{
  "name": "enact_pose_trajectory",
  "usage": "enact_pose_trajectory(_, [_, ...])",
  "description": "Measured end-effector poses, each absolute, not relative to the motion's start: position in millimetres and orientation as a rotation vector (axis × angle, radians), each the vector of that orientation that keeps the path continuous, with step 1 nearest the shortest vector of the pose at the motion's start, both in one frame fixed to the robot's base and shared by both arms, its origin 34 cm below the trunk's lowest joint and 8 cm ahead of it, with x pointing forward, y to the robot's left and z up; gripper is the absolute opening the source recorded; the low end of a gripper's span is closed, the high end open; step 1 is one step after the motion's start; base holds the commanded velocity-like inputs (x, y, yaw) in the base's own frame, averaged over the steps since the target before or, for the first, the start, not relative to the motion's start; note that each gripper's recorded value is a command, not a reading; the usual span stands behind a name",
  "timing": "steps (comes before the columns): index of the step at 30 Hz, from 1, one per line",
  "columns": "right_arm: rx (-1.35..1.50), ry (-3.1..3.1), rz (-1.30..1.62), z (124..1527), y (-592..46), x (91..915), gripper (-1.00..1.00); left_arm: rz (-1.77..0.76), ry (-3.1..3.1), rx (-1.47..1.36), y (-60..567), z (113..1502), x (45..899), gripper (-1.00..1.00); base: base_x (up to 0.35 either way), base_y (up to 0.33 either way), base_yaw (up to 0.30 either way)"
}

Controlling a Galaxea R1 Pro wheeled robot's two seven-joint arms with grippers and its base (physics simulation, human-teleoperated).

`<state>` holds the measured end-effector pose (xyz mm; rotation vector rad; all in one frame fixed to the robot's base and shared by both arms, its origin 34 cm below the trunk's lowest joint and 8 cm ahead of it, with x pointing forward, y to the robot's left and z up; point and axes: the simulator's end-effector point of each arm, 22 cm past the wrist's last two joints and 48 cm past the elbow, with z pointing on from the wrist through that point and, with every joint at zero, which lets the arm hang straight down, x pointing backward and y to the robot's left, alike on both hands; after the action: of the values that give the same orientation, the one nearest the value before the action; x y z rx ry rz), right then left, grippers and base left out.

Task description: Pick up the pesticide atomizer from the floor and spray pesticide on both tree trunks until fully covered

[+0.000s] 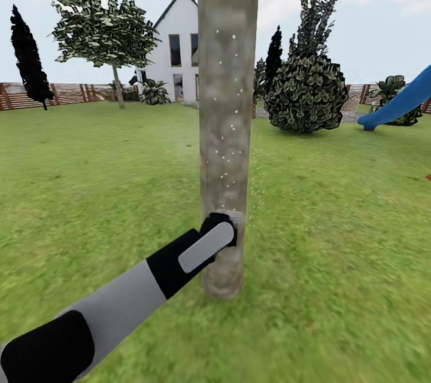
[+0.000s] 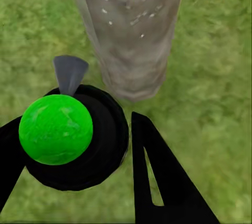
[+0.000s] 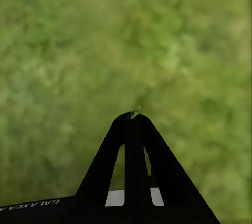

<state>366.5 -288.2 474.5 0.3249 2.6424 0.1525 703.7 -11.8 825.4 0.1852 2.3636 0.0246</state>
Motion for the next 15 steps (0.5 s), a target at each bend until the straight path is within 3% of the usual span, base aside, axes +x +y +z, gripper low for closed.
enact_pose_trajectory(15, [0.332, 2.651, 0.161, 472, -284, 361, -1.0, 0.13, 2.384, 0.11, 13, 798, 705, -1.0, 0.0, 0.0, 0.0])
